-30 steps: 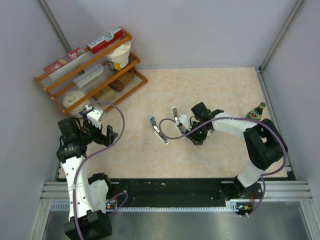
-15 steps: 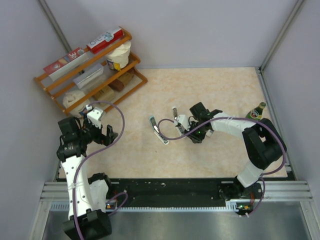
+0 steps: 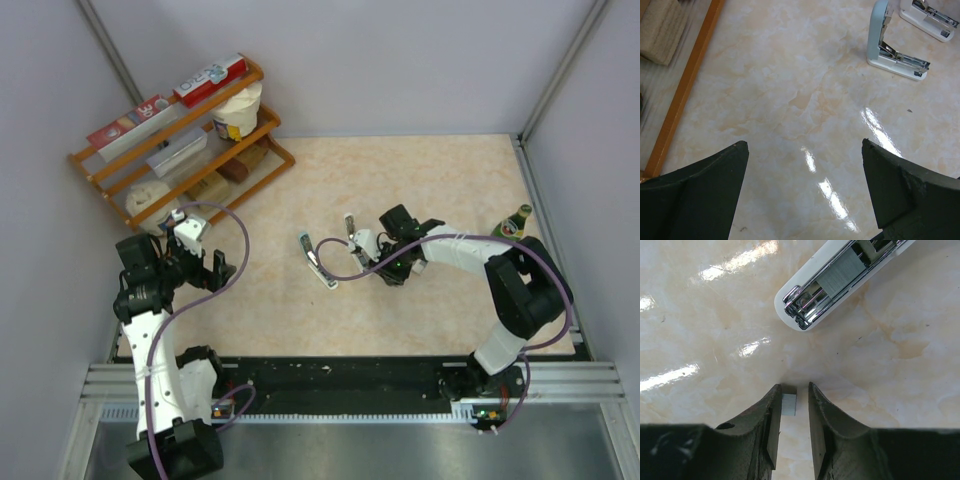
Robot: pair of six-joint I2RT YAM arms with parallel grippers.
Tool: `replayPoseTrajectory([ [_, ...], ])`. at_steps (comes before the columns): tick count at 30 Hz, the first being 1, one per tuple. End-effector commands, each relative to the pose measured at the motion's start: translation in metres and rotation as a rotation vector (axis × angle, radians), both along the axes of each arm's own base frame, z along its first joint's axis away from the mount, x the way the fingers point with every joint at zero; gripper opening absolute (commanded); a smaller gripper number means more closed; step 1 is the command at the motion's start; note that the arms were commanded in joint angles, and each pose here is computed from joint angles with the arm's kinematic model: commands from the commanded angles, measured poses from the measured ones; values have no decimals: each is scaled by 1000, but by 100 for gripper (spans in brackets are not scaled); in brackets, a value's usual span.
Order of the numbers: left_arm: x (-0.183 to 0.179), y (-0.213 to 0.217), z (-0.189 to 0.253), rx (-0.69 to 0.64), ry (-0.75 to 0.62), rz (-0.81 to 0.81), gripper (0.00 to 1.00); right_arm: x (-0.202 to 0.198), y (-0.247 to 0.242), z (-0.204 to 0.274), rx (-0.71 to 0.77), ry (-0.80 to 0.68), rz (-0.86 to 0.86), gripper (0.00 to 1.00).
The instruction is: Load the staples into the stapler
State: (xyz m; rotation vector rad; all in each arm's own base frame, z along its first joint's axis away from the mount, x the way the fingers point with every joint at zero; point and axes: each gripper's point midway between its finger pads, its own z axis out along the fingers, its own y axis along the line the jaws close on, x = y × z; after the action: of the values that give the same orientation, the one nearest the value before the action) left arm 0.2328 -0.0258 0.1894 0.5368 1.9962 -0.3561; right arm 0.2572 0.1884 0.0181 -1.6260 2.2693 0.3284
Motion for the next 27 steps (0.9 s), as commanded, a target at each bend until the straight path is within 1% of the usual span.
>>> replayPoseTrajectory([
  [1,4,2,2,12,-24,-8,99,-19,1,-11,-17,70,39,26],
  [3,4,2,1,13,-24,-7,99,-20,1,-11,-19,74,41,22],
  [9,4,2,1,11,-20,-9,99,-19,1,-10,-19,76,38,22],
  [10,3,1,1,10,-21,-9,99,-19,1,-9,-21,74,36,25],
  [11,3,2,1,12,-21,-9,99,-18,0,-9,-25,72,30,30],
  [12,4,2,1,12,-22,-9,99,-16,0,-7,-29,65,21,33],
  [16,4,2,2,15,-25,-8,99,-10,0,2,-23,32,-4,43],
  [19,3,2,1,14,-24,-10,99,-7,0,6,-17,23,-25,43],
  [27,4,2,1,12,-20,-9,99,2,-8,6,-47,7,-80,39],
])
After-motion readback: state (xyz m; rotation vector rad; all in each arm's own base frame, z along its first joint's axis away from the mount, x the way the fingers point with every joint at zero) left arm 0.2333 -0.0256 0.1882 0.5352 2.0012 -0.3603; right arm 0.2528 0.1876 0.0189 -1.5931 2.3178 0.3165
